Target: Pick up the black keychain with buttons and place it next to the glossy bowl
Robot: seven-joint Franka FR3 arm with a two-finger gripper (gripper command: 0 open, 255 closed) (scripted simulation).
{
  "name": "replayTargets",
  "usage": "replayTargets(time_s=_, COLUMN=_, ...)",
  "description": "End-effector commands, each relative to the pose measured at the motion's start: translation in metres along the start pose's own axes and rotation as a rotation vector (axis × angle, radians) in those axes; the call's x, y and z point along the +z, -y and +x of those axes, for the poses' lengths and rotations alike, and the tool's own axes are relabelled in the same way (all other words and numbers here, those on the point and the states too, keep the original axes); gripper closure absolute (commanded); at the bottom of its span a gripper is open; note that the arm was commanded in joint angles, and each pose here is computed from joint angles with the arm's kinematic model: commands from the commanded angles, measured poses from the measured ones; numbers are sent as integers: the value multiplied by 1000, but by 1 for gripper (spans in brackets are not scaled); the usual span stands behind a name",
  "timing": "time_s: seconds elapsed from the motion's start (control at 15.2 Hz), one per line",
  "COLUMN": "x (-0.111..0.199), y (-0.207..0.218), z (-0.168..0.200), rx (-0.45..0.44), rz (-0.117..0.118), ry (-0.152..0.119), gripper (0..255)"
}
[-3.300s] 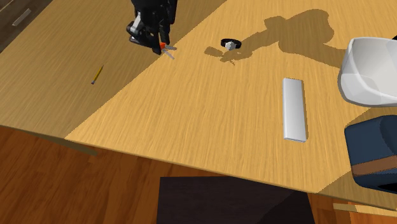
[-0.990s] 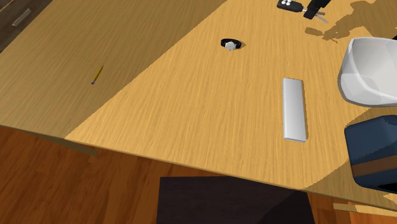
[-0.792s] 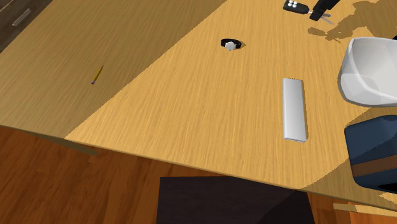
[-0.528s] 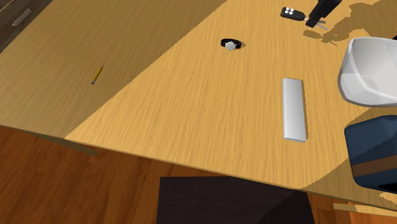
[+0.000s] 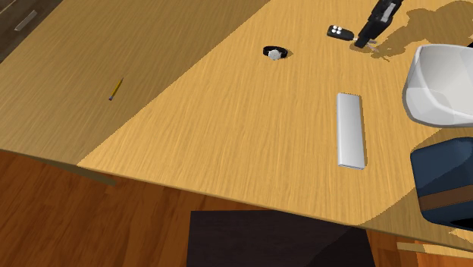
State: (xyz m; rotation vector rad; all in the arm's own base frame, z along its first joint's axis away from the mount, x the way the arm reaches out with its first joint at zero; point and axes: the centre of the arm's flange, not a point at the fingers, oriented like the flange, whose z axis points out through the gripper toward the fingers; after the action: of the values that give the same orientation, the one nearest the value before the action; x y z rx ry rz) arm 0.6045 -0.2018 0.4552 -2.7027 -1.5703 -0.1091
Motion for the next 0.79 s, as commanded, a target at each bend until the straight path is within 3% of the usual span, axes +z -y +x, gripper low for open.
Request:
replayTargets(time_s=0.0, x=11, y=0, z=-1, rx=0, rz=-1, ry=0, gripper=255)
replayTargets(time_s=0.73, x=69, y=2, z=-4, rx=0, rz=-1, ry=0, gripper=255)
